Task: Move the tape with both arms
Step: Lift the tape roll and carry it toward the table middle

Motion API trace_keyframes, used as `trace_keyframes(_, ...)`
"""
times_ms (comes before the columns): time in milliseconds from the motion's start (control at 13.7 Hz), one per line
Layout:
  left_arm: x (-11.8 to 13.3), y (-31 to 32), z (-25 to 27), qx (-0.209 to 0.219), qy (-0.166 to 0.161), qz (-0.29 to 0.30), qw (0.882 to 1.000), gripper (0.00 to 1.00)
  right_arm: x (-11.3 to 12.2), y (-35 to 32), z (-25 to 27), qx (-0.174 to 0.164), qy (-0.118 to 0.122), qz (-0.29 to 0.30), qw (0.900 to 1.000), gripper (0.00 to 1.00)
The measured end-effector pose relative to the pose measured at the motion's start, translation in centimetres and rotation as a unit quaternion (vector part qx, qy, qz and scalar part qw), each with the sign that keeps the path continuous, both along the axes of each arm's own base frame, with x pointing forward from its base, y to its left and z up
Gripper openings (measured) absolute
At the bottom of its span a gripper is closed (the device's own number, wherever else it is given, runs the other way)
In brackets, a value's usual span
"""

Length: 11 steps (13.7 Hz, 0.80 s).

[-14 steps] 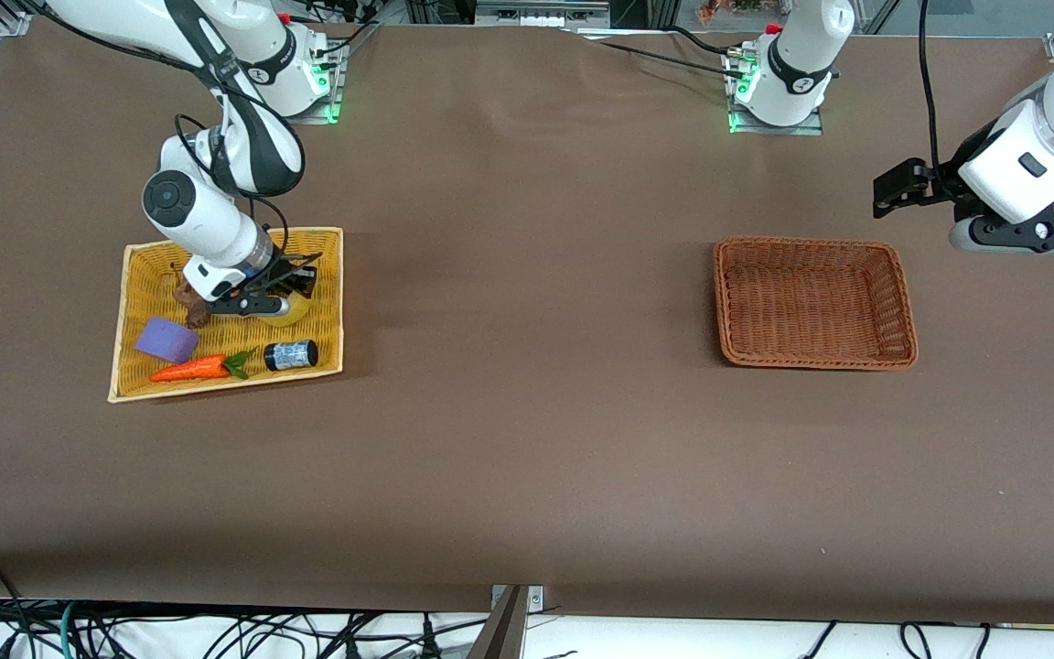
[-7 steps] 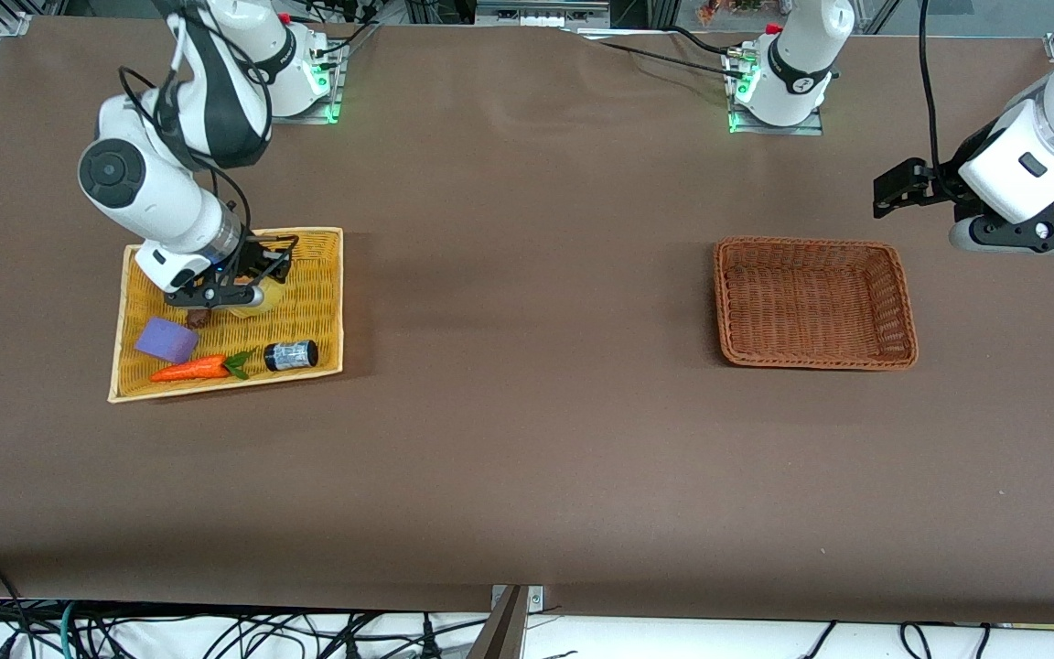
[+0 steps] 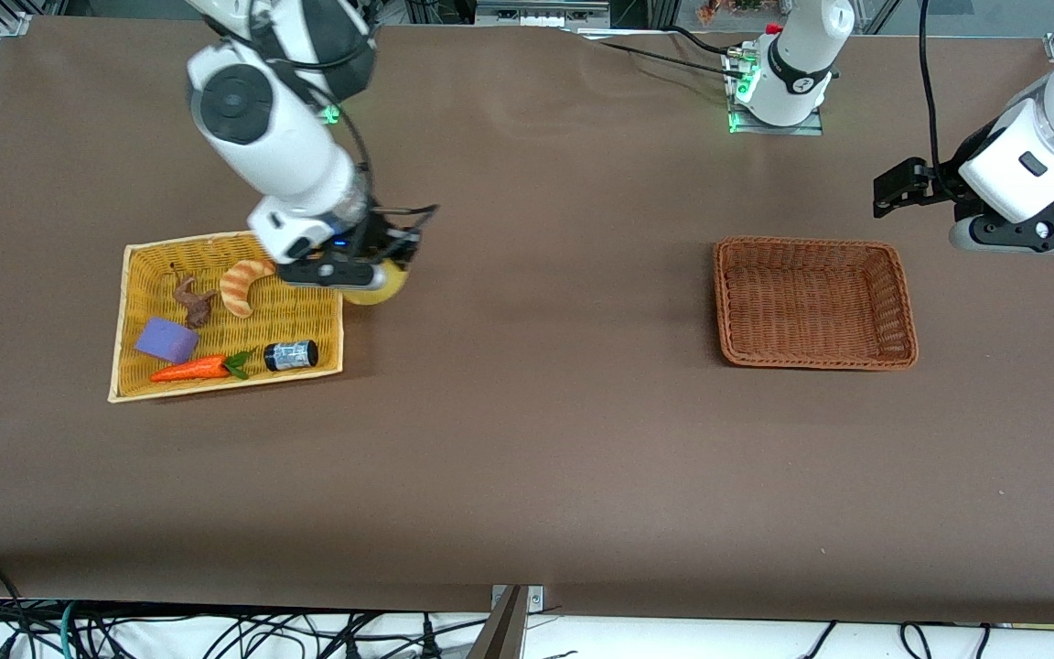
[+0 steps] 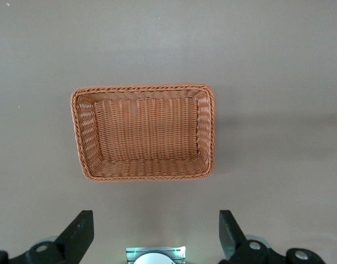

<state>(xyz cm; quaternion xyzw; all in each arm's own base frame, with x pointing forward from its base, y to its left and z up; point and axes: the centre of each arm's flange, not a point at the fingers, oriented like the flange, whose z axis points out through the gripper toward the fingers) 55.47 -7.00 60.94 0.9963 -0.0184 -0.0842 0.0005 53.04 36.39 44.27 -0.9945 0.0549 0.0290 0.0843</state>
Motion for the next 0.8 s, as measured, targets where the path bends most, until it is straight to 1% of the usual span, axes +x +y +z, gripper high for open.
trace_keyframes(146, 0.0, 0.0, 0.0, 0.000, 0.000, 0.000, 1.000, 1.00, -0.9, 6.1, -2.1, 0.004, 0.011, 0.000, 1.000, 0.22)
trace_keyframes(218, 0.0, 0.0, 0.0, 0.000, 0.000, 0.000, 1.000, 1.00, -1.4, 8.7, -3.4, 0.004, 0.013, 0.000, 1.000, 0.22)
trace_keyframes(437, 0.0, 0.0, 0.0, 0.000, 0.000, 0.000, 1.000, 1.00, -3.1, 14.8, -8.1, 0.013, -0.005, 0.007, 1.000, 0.22)
trace_keyframes(583, 0.0, -0.1, 0.1, 0.000, 0.000, -0.001, 1.000, 1.00, -4.3, 17.0, -12.7, 0.009, -0.006, 0.011, 1.000, 0.22)
trace_keyframes(801, 0.0, -0.1, 0.1, 0.000, -0.001, -0.001, 1.000, 1.00, -4.3, 17.3, -18.6, 0.000, 0.012, 0.013, 1.000, 0.22)
